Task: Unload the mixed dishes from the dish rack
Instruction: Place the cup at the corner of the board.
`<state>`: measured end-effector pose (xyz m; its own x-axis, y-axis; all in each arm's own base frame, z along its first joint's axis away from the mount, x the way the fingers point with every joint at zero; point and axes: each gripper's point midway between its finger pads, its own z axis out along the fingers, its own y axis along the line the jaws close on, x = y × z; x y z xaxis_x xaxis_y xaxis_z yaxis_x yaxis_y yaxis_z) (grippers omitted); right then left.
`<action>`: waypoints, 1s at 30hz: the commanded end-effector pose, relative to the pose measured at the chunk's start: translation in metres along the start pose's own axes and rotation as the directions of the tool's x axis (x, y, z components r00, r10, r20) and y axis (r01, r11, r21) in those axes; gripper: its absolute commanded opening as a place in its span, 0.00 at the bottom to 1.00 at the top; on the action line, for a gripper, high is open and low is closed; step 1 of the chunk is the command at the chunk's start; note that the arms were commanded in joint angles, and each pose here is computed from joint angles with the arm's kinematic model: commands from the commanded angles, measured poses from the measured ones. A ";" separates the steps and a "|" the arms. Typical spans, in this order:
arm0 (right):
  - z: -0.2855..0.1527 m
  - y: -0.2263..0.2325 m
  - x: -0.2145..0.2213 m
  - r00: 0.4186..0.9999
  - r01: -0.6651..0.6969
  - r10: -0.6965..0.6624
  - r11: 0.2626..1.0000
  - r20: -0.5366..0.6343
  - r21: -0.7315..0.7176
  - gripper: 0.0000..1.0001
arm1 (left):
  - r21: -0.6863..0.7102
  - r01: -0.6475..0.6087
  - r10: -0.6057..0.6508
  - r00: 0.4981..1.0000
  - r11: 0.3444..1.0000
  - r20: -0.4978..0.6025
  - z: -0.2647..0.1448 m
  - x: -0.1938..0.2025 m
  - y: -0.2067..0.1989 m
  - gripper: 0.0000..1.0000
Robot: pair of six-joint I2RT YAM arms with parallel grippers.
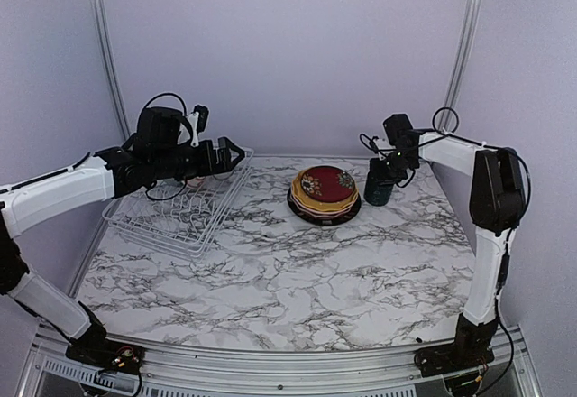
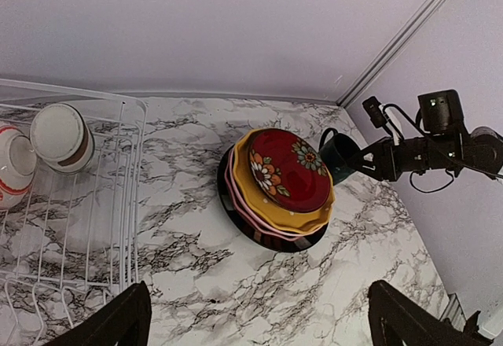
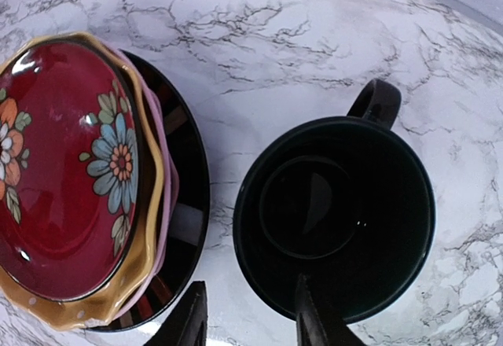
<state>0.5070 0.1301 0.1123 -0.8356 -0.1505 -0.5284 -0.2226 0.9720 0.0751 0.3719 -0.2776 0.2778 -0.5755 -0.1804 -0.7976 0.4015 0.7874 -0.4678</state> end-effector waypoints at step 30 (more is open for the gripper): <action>-0.115 0.062 -0.043 0.968 0.078 -0.031 0.980 0.248 -0.185 0.98 | -0.461 -0.278 0.284 0.957 0.843 -0.058 0.019 -0.051 0.049 0.99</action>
<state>0.4861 0.1591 0.2183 -0.7072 -0.1245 -0.6959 -0.3296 0.9289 0.1687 0.4129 -0.2513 0.2861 -0.4865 0.0832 -0.8697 0.2059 0.9783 -0.0216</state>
